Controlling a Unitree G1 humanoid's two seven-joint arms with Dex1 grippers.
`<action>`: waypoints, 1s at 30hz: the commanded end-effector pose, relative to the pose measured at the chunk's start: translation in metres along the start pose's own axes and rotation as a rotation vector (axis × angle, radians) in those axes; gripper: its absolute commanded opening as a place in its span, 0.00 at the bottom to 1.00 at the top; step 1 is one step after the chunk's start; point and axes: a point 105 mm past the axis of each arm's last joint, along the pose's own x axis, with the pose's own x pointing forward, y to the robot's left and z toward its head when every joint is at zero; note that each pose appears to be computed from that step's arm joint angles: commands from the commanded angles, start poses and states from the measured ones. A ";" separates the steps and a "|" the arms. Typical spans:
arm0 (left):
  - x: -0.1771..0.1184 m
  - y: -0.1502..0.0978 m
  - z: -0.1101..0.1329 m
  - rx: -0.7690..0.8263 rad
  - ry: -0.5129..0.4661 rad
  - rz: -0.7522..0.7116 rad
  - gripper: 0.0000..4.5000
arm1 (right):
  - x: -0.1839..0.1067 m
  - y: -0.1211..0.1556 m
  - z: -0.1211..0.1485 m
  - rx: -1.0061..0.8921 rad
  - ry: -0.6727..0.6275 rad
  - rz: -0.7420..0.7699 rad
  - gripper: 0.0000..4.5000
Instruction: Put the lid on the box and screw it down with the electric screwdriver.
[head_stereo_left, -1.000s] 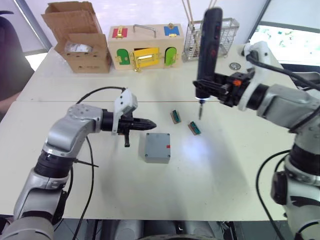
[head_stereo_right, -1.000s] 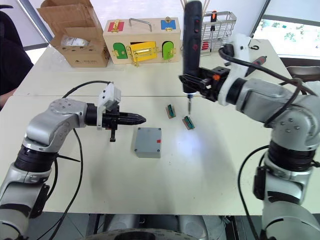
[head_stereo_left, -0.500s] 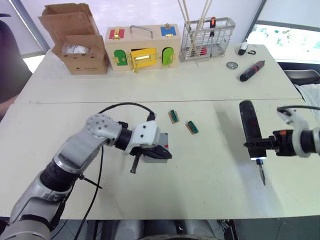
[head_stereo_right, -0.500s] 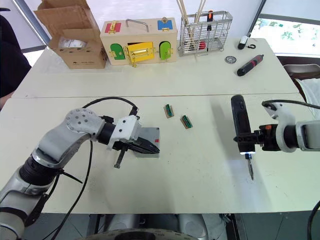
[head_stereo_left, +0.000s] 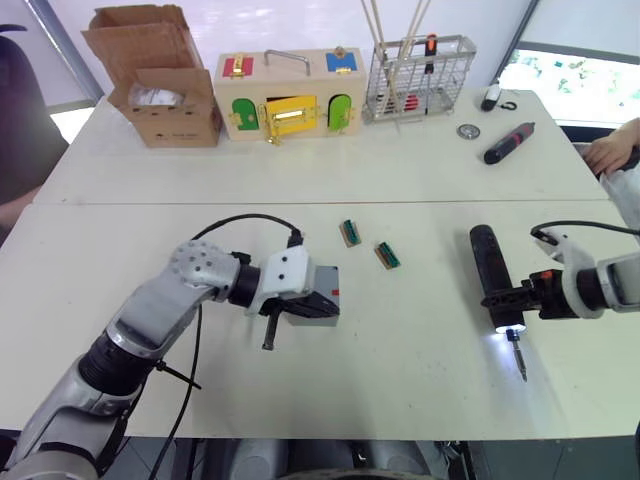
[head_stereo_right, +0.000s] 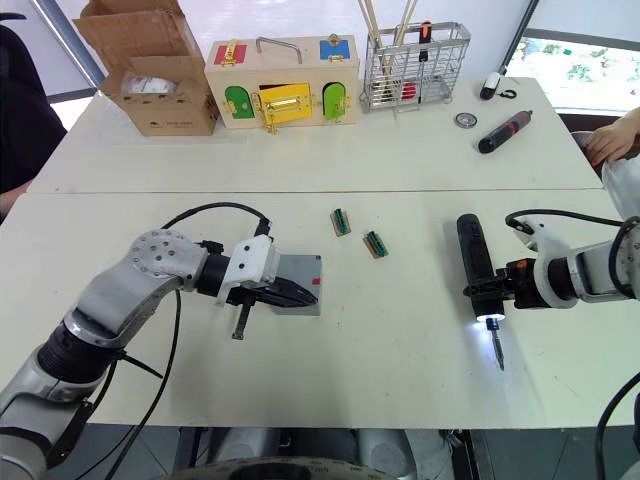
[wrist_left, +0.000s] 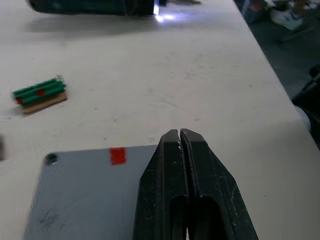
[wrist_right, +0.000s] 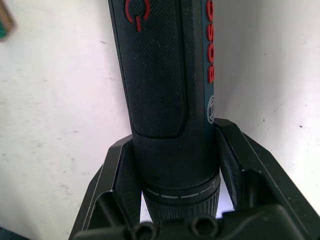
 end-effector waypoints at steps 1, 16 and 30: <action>-0.010 0.008 0.021 0.056 -0.102 0.094 0.00 | -0.006 0.001 0.009 -0.010 -0.031 -0.005 0.68; -0.086 0.037 -0.019 -0.375 -0.102 0.398 0.00 | -0.044 0.083 0.067 -0.586 -0.643 0.068 1.00; -0.123 -0.040 -0.093 -0.744 0.052 0.495 0.00 | 0.031 0.137 -0.051 -0.663 -0.801 0.249 1.00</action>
